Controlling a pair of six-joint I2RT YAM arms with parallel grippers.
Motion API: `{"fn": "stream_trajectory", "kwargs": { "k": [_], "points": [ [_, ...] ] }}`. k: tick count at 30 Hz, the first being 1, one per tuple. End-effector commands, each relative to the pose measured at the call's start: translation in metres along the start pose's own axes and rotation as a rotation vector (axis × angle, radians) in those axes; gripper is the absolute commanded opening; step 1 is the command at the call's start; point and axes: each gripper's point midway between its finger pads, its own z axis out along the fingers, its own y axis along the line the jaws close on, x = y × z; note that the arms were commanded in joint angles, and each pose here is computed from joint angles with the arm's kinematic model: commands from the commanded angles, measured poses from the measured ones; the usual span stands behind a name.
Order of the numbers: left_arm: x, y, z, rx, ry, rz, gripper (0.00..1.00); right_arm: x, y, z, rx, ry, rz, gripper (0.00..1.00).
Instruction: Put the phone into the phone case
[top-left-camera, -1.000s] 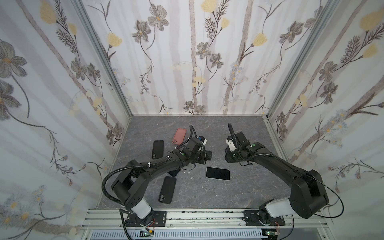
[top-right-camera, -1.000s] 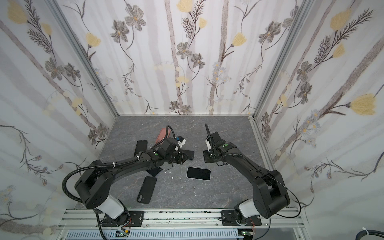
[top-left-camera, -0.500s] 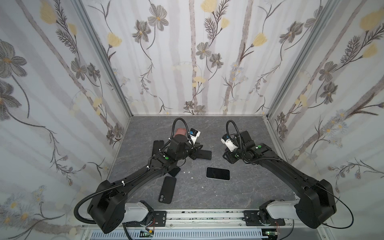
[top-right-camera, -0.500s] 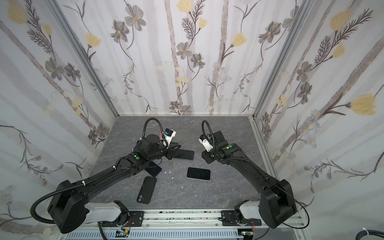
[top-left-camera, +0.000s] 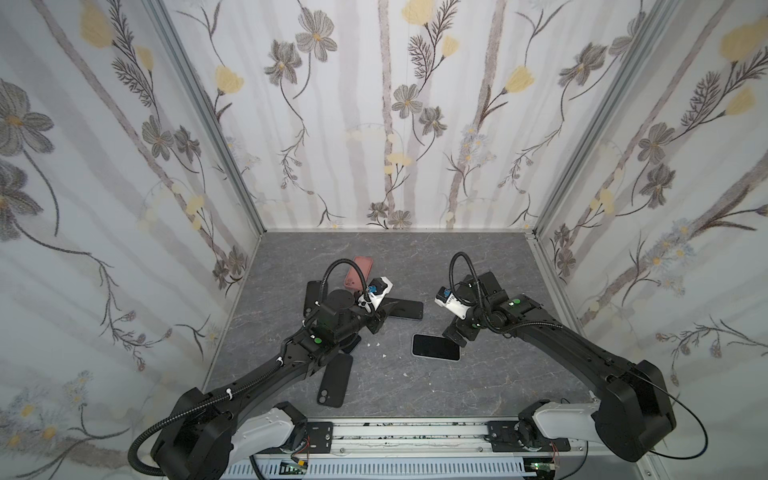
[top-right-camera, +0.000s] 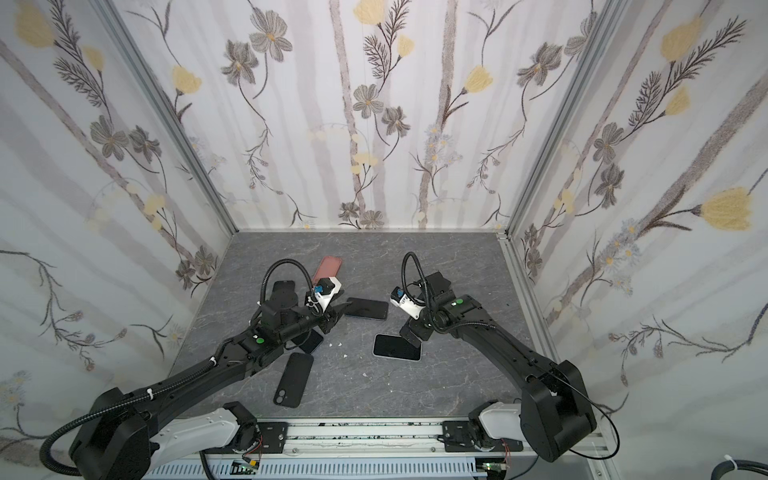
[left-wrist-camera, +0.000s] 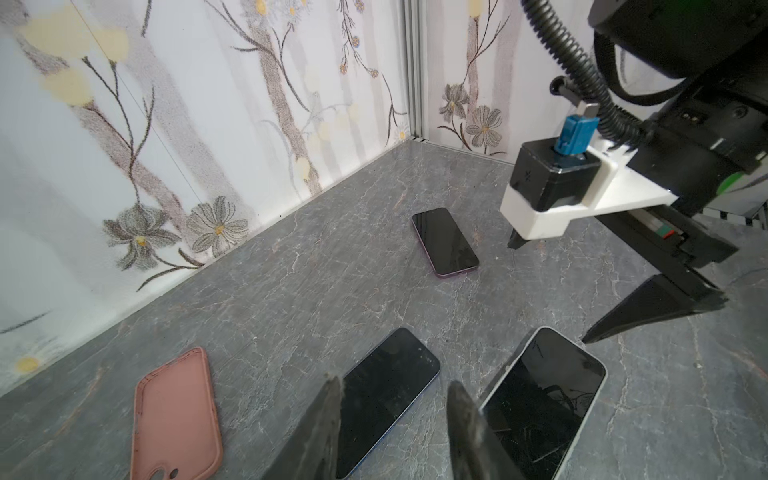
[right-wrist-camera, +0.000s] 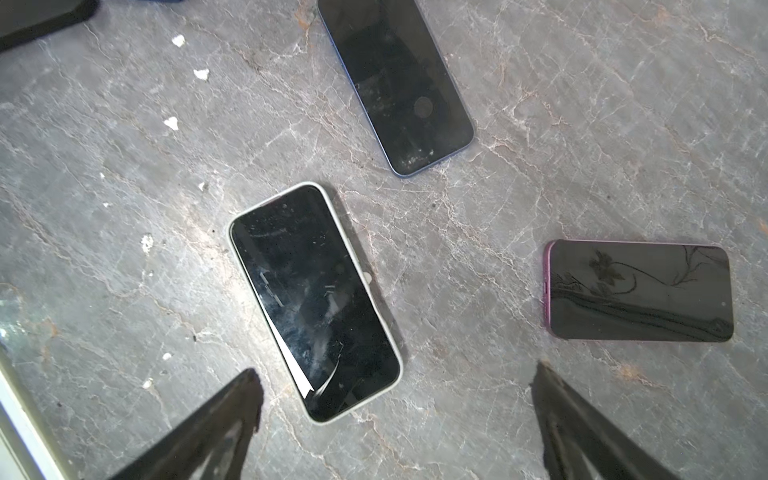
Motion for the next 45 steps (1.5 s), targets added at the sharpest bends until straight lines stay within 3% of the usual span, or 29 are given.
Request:
{"fn": "stream_trajectory", "kwargs": {
  "k": [1,10,20,38,45],
  "points": [
    [-0.017,-0.003,-0.004,0.014,-0.08,0.084,0.5,0.001,0.0,0.006,0.001,0.026,-0.084,1.0],
    [-0.013,-0.016,-0.014,0.072,-0.088,0.2,0.76,0.014,0.006,0.031,-0.016,0.138,-0.178,1.0],
    [-0.005,-0.029,-0.023,0.129,-0.089,0.316,0.88,0.018,0.015,0.044,-0.055,0.166,-0.218,1.0],
    [0.005,-0.046,-0.03,0.225,-0.064,0.35,0.95,0.011,0.038,0.064,-0.155,0.148,-0.215,1.0],
    [0.007,-0.046,-0.031,0.226,-0.058,0.357,0.96,0.019,0.05,0.081,-0.205,0.199,-0.23,1.0]
  ]
}}
